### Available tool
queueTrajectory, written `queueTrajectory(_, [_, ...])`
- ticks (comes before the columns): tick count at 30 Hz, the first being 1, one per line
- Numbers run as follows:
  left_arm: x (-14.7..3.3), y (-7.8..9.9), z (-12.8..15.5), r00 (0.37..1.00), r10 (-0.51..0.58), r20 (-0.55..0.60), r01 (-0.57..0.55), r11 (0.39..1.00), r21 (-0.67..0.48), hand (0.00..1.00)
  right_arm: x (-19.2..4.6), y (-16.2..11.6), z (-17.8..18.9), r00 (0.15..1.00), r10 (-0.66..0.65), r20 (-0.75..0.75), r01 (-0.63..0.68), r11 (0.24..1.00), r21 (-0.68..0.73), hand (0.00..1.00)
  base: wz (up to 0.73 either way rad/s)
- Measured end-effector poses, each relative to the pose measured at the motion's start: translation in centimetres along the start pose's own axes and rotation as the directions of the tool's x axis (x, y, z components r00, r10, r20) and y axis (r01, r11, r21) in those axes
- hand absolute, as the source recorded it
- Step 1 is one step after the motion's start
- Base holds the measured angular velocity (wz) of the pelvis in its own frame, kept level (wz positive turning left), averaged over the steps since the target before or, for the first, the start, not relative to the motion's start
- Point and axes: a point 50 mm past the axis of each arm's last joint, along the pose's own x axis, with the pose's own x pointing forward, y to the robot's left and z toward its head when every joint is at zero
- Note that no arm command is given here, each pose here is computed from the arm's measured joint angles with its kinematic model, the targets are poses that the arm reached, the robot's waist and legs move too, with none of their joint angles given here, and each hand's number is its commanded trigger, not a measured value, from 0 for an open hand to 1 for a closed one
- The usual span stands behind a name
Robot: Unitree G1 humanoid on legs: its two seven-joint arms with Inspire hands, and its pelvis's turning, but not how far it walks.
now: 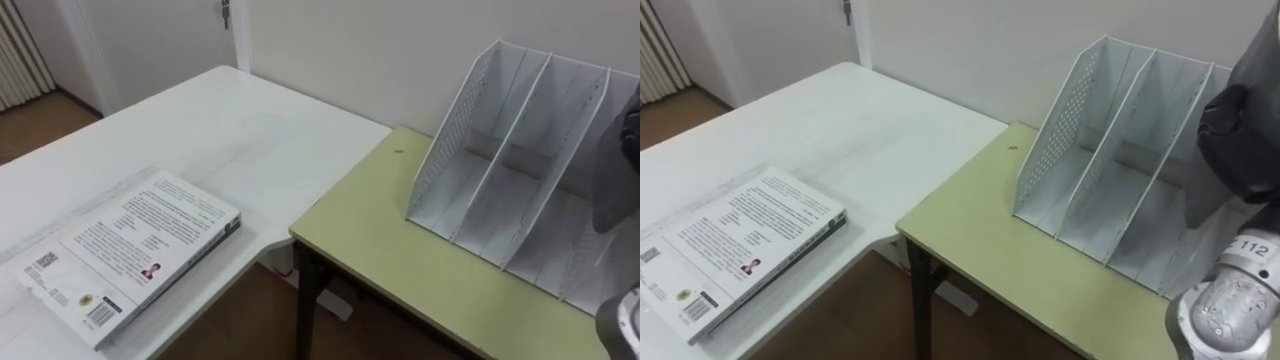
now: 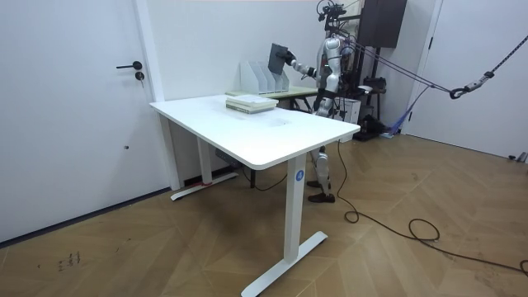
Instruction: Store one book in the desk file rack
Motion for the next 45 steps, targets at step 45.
queueTrajectory(45, [-0.1, 0.8, 0.4, 0.999, -0.026, -0.039, 0.024, 0.999, -0.042, 0.0, 6.6, 0.4, -3.4, 0.968, -0.063, -0.244, 0.037, 0.993, -0.11, 1.0, 0.0])
